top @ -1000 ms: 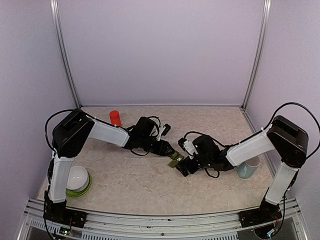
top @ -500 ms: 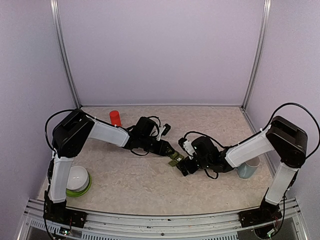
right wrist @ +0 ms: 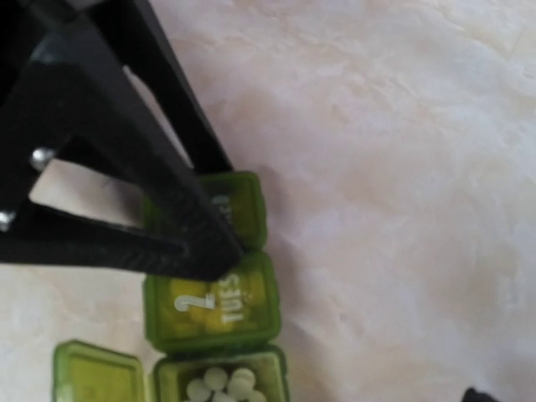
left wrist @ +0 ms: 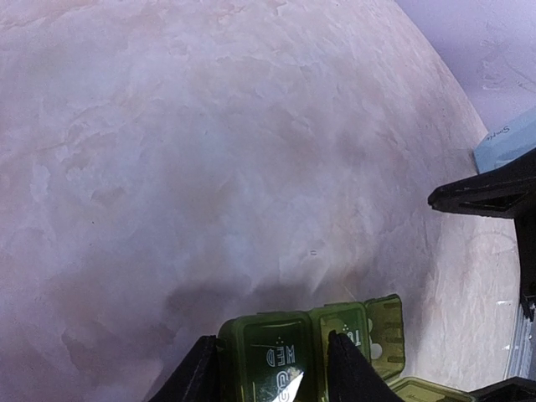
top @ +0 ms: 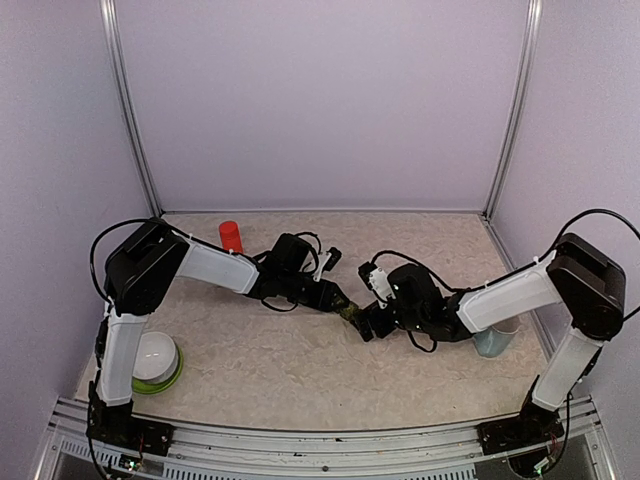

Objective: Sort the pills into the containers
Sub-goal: Close the lid of the pill container on the pill container.

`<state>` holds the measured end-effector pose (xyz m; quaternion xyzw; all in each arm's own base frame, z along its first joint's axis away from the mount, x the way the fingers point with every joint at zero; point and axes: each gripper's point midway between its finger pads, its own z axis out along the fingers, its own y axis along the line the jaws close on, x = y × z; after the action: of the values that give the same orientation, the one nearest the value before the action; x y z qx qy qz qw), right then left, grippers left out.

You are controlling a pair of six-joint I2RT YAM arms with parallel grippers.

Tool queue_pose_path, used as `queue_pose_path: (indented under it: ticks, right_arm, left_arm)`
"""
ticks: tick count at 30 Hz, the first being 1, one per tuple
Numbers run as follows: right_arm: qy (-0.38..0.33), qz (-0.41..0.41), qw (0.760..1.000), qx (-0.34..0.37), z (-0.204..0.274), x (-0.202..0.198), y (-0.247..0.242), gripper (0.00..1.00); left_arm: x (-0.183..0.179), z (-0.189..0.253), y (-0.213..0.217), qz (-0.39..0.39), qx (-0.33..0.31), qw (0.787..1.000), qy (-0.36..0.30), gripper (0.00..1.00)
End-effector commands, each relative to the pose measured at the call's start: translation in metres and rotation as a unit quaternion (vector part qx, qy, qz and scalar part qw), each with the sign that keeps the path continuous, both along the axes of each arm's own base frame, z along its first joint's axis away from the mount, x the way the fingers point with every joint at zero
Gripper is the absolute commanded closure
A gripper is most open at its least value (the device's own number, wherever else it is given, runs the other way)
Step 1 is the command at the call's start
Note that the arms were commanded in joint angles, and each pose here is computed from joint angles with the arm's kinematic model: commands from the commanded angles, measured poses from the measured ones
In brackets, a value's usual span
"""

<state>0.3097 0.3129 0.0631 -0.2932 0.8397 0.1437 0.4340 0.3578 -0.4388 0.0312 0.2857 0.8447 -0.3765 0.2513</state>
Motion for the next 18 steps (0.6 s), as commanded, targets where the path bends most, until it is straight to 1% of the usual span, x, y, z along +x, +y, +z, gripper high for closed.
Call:
queue_pose_path:
  ticks: [1, 7, 10, 14, 18]
  right_arm:
    - [-0.009, -0.014, 1.0, 0.008, 0.012, 0.003, 0.002, 0.0]
    - [0.008, -0.033, 0.999, -0.007, 0.006, 0.012, 0.003, 0.0]
    - [0.028, -0.02, 0.999, 0.012, 0.008, 0.011, 0.009, 0.01]
    - [0.074, -0.002, 0.996, 0.041, 0.008, 0.011, 0.014, 0.03]
    - [0.104, -0.003, 0.993, 0.046, 0.001, 0.015, 0.01, 0.06]
  left_arm:
    - [-0.023, -0.049, 0.016, -0.007, 0.059, 0.997, 0.041, 0.59]
    - [-0.023, -0.049, 0.017, -0.008, 0.061, 0.997, 0.038, 0.59]
    - [-0.023, -0.047, 0.017, -0.008, 0.06, 0.998, 0.036, 0.59]
    - [-0.024, -0.047, 0.019, -0.008, 0.061, 0.997, 0.034, 0.59]
    - [-0.024, -0.044, 0.018, -0.009, 0.059, 0.998, 0.032, 0.59]
